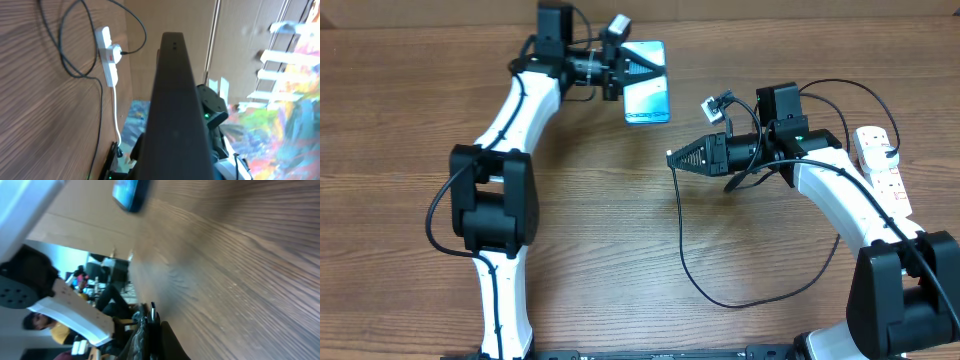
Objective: Plug charger to phone and switch on socket
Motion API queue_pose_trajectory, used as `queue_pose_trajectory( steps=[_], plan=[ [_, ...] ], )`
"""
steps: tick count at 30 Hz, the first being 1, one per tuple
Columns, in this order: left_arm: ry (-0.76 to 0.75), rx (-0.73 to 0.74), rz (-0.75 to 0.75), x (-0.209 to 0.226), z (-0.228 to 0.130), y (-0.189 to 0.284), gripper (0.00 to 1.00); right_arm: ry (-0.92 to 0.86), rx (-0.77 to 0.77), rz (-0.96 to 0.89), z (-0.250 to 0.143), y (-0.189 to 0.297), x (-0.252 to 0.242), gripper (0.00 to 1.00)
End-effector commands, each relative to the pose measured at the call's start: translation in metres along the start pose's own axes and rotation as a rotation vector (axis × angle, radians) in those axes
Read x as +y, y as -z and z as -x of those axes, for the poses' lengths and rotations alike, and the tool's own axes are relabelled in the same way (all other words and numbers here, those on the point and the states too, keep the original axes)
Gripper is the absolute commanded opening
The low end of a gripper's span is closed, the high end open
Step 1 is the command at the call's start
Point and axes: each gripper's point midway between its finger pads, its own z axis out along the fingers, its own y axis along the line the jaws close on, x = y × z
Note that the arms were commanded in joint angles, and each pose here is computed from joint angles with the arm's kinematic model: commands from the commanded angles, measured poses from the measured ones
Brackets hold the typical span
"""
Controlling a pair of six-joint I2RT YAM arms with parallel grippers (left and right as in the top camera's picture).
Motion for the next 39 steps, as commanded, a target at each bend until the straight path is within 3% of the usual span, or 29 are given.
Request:
queue_pose_trajectory(
  steps=[1,20,39],
  plan=[
    [0.031,0.022,-0.011,-0.021,-0.004,-0.009,0.04,0.0,-0.002,0.068,0.007,0.003,0.021,0.04],
    [-0.026,0.048,-0.017,-0.028,-0.007,-0.026,0.04,-0.035,-0.086,0.073,0.039,0.005,0.029,0.04],
    [-0.045,0.094,-0.028,-0.032,-0.017,-0.041,0.04,-0.029,-0.114,0.052,0.046,0.005,0.026,0.04]
  ],
)
